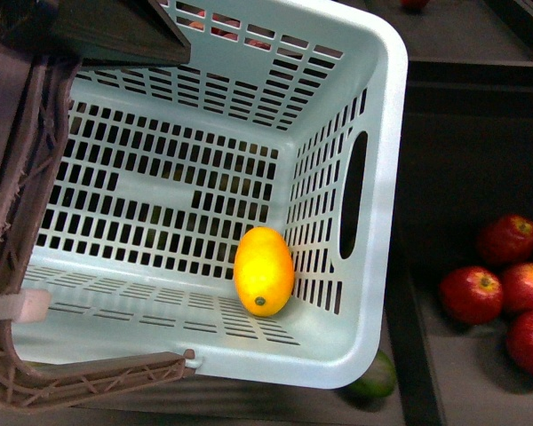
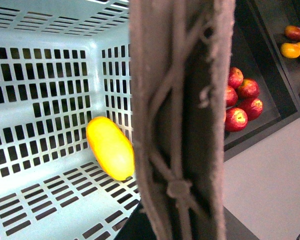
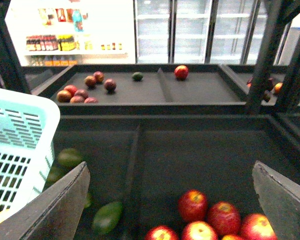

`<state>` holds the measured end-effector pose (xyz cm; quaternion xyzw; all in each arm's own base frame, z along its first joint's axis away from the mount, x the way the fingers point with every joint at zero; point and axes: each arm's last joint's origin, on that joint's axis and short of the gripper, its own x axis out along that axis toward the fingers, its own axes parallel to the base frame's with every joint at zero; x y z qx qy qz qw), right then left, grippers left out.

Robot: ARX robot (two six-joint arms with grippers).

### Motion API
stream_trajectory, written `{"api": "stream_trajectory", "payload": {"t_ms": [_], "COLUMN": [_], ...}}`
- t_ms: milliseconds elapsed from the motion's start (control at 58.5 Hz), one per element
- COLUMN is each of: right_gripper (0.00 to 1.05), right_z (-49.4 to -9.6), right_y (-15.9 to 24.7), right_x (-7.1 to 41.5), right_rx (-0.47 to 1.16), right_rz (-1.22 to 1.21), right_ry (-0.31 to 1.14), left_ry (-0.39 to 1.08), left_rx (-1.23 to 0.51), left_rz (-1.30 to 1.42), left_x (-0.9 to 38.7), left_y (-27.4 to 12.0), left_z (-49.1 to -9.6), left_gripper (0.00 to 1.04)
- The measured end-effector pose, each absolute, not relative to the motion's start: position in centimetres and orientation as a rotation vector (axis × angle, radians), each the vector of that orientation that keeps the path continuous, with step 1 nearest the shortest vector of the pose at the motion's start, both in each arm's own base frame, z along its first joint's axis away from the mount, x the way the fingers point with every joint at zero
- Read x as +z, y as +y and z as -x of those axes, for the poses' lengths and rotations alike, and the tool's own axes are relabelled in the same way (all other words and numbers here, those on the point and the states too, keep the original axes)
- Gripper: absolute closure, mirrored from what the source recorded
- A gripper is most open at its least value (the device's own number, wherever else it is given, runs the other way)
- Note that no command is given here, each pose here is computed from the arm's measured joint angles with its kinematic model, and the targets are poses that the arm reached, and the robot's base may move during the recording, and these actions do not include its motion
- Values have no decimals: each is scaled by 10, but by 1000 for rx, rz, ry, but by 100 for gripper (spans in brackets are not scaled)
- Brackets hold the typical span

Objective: Pick mango and avocado into basket

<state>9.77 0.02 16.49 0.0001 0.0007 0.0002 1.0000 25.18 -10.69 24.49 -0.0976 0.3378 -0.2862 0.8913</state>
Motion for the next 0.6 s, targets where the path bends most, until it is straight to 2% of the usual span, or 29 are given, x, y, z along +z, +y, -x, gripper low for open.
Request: {"api": "stream_trajectory", "payload": {"t_ms": [598], "right_gripper": [8], "right_z": [-98], "right_y": [0], "right_x": [165], "right_rx": [5], "right_rz": [0], "right_ry": [1], "left_ry": [697], "left_rx": [-560], "left_rz": [202], "left_x": [244], "left_y": [-103], "left_z": [-254], "left_gripper": [99]}}
